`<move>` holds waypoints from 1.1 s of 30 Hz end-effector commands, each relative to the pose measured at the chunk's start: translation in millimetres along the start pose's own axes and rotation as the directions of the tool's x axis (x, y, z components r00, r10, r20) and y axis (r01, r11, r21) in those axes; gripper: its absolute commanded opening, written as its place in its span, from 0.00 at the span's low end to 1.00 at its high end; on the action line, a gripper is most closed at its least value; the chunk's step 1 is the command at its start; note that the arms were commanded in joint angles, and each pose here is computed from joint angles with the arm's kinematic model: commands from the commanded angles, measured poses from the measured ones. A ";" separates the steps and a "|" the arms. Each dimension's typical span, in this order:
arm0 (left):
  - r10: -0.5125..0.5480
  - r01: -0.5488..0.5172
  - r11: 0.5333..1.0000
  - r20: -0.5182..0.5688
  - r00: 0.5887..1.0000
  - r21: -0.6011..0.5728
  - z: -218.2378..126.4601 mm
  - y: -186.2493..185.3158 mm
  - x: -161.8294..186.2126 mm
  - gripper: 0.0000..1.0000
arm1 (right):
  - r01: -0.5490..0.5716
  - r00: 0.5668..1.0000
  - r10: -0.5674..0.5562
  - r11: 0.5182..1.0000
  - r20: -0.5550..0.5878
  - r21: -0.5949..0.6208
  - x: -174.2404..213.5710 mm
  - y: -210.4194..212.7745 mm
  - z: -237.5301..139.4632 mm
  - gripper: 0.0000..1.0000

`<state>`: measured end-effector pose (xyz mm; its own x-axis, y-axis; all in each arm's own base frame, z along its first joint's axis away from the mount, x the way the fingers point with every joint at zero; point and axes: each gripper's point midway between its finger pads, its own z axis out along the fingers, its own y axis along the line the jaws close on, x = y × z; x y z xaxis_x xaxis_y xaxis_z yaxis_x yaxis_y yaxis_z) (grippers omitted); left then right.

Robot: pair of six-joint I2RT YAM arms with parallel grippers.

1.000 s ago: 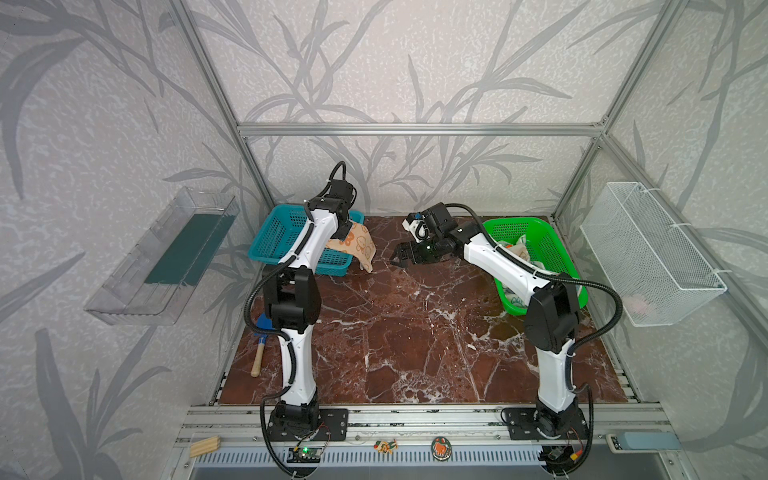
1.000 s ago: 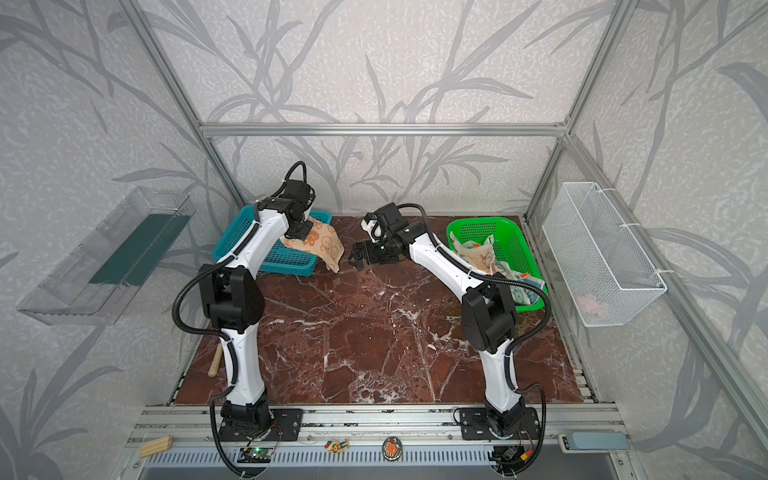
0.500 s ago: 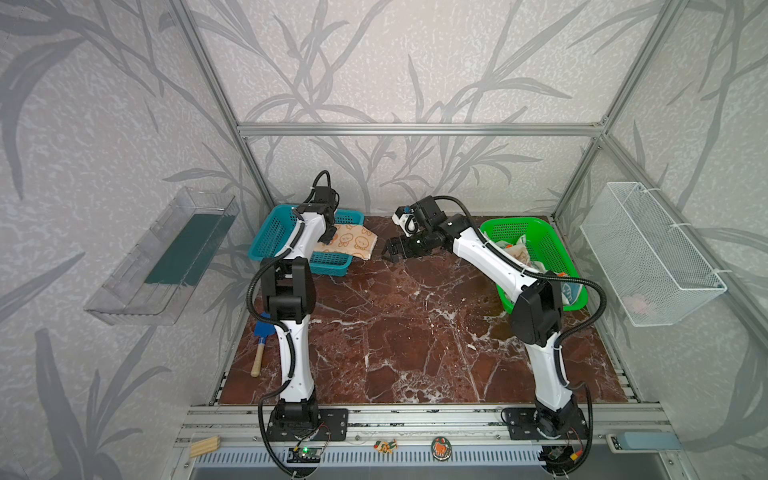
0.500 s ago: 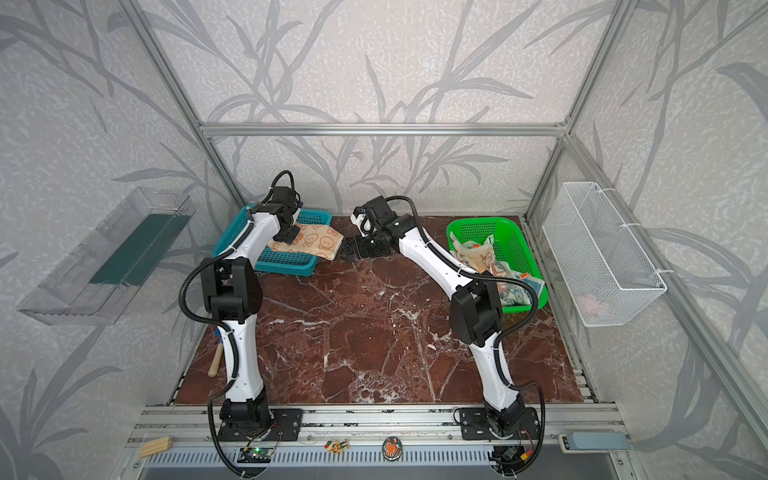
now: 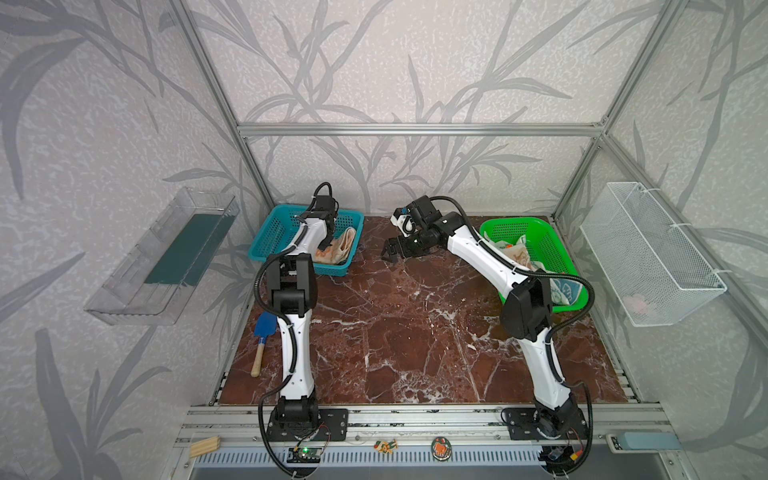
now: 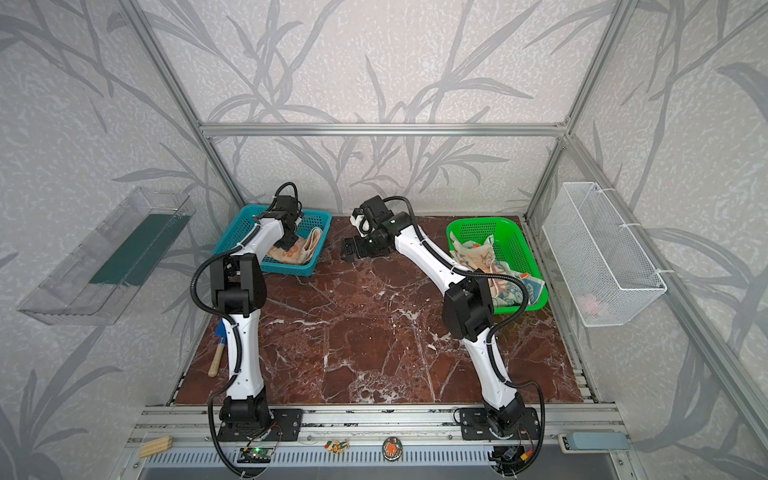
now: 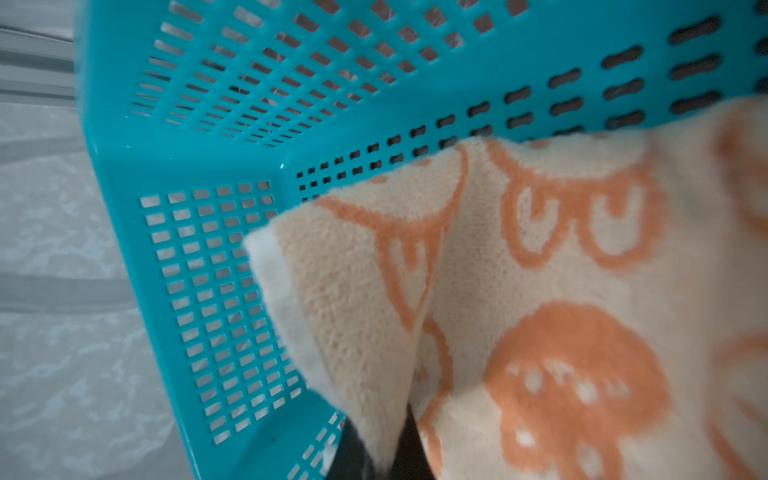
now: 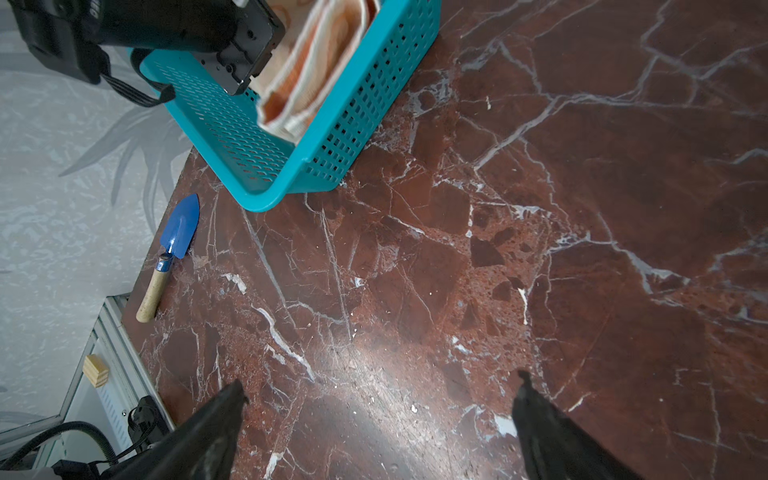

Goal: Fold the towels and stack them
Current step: 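Carry the folded towel with the left gripper into the teal basket, then release the towel in the teal basket and raise the left gripper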

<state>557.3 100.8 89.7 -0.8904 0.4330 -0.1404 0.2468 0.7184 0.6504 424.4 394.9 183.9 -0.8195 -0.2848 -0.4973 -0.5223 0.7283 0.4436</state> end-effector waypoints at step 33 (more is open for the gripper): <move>-0.114 0.102 0.977 -0.058 0.992 -0.187 14.1 52.9 27.7 0.99 | 0.005 0.999 -0.005 1.000 -0.038 -0.004 14.4 2.4 -5.1 0.99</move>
<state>552.3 155.9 96.4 -0.9299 0.3416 -0.1364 0.1305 0.6530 0.7460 418.0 390.6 160.2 -0.8363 -0.3182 -0.4466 -0.5136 0.7396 0.4349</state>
